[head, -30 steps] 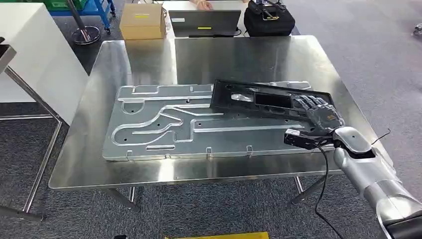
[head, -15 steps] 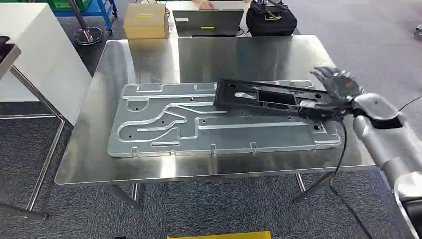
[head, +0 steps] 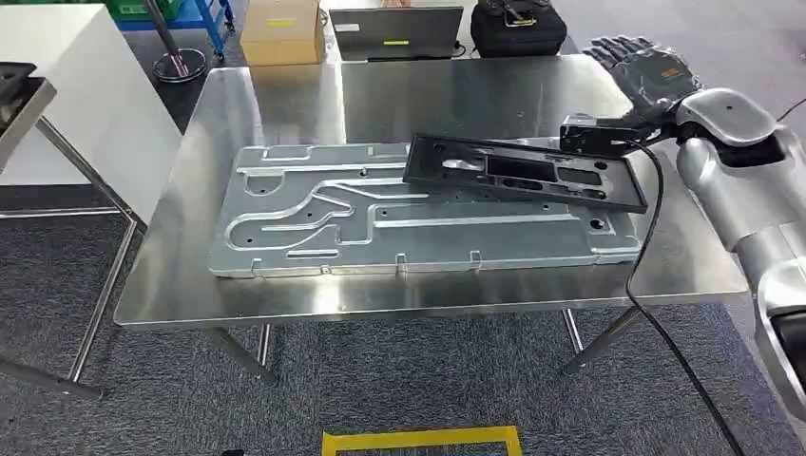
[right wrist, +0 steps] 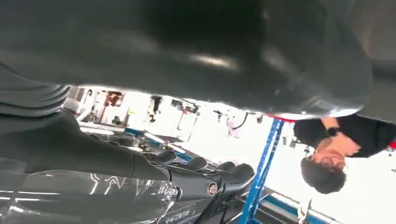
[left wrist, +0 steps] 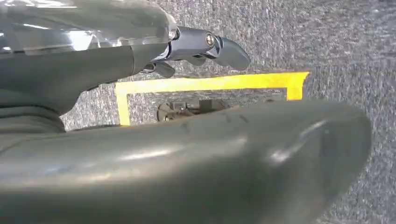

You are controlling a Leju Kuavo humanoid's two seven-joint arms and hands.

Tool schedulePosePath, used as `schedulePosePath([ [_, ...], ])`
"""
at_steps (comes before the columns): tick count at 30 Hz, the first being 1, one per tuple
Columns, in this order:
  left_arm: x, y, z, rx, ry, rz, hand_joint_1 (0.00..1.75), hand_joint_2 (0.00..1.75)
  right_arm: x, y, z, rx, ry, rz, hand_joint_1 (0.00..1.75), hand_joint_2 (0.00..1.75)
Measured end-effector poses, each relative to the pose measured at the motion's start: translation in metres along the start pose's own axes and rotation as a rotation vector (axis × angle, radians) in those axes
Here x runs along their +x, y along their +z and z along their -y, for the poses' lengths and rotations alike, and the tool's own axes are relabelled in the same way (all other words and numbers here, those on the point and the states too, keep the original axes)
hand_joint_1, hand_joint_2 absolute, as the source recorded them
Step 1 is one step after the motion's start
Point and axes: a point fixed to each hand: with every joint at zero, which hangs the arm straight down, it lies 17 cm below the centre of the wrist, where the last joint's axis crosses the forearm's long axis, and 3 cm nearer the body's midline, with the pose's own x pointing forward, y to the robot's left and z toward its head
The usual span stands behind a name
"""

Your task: Take the parts from the cabinet and place them on the table.

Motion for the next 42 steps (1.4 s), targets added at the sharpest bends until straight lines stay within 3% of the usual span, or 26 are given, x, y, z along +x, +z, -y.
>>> schedulePosePath([
  [18, 0.000, 0.000, 0.004, -0.013, 0.006, -0.005, 0.00, 0.00, -0.003, 0.013, -0.040, 0.050, -0.001, 0.000, 0.00, 0.00],
  [34, 0.011, -0.003, 0.004, -0.011, 0.009, 0.011, 0.00, 0.00, 0.041, 0.005, -0.084, 0.087, -0.060, 0.049, 0.00, 0.00],
  [42, 0.015, -0.005, 0.005, -0.018, -0.015, 0.005, 0.00, 0.00, 0.054, 0.017, -0.130, 0.146, -0.108, 0.035, 0.00, 0.00],
])
